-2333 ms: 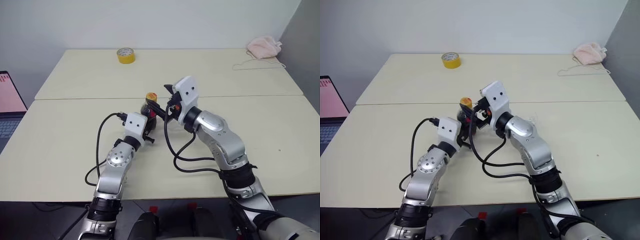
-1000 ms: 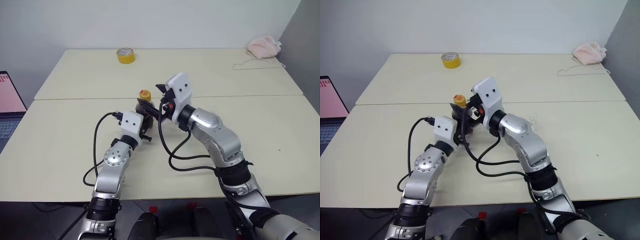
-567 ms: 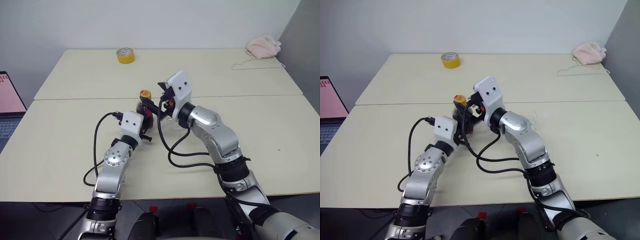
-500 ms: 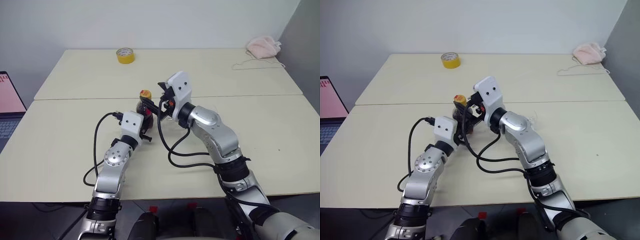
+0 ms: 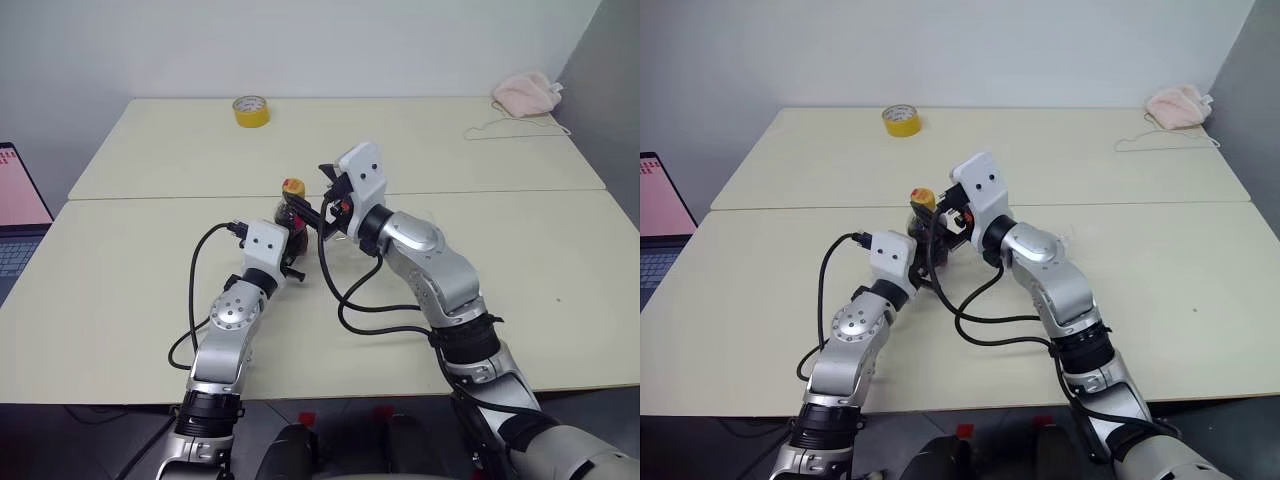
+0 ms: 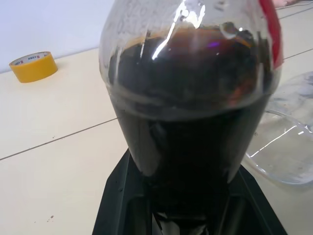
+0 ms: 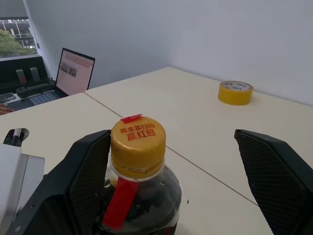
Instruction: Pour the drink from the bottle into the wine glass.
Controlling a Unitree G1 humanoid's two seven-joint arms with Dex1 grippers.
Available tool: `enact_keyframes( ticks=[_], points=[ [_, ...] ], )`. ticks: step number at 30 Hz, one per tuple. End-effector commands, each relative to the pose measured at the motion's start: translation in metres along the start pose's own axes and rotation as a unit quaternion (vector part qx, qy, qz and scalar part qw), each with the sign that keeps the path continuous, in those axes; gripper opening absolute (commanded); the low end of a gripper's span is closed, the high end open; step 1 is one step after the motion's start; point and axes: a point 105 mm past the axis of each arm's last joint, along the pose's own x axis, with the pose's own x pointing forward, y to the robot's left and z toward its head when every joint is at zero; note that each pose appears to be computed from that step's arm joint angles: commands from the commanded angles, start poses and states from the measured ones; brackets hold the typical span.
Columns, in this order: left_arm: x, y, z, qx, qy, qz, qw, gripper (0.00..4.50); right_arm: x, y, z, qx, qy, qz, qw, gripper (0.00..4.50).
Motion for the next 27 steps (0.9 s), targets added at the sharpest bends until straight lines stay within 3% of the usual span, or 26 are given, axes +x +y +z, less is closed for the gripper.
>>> enact_keyframes(
  ticks=[1, 14, 27],
  points=[
    [0.0, 0.009, 0.021, 0.003, -0.043, 0.019, 0.999, 0.9, -0.011, -0.016, 0.01, -0.005, -0.016, -0.029, 0.999, 4.27],
    [0.001, 0.01, 0.021, 0.004, -0.044, 0.021, 0.999, 0.9, -0.026, -0.04, 0.005, -0.019, 0.001, -0.062, 0.998, 4.27],
    [0.0, 0.01, 0.021, 0.005, -0.043, 0.019, 0.999, 0.9, -0.009, 0.012, 0.027, 0.07, -0.012, 0.019, 0.997, 4.27]
  ],
)
